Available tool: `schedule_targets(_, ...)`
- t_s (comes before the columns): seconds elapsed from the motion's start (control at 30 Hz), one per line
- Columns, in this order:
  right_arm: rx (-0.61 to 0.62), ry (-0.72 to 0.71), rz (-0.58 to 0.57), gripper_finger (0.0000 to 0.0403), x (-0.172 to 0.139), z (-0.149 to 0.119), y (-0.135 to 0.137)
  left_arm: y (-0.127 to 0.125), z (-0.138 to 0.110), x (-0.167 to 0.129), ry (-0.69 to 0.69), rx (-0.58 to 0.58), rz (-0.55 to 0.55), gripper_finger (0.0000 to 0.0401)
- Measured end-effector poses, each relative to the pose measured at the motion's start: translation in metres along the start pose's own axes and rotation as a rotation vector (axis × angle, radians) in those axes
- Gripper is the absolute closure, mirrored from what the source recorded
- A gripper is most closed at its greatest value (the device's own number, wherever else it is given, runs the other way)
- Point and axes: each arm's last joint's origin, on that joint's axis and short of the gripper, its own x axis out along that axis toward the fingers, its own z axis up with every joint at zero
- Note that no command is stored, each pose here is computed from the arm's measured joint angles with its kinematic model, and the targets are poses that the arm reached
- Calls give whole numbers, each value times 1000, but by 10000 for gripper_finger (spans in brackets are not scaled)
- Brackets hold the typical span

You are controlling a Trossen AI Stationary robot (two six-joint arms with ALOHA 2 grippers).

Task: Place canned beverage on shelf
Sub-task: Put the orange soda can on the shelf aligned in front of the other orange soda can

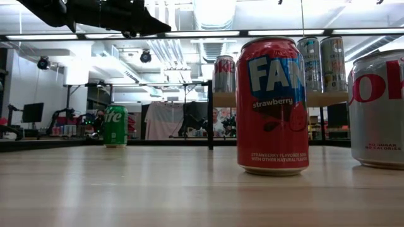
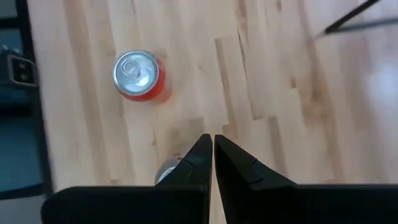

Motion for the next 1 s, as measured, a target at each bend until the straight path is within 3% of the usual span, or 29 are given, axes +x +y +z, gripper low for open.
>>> schedule_targets(0.13,-34,-60,-71,394,-5,-14,19,-4,1,-1,-4,-69,-19,401)
schedule_targets(0.3,-21,-75,-43,394,-14,-36,32,-12,4,-3,-30,-134,-114,401)
schedule_targets(0.47,-138,-116,-65,394,-19,-64,41,-20,7,-5,-43,-223,-196,401)
schedule_targets(0.67,-152,-310,-88,394,-21,-86,34,-35,12,-10,-44,-353,-302,401)
schedule_targets(1.0,-127,-439,-133,394,9,-113,11,-74,26,-31,-74,-383,-506,401)
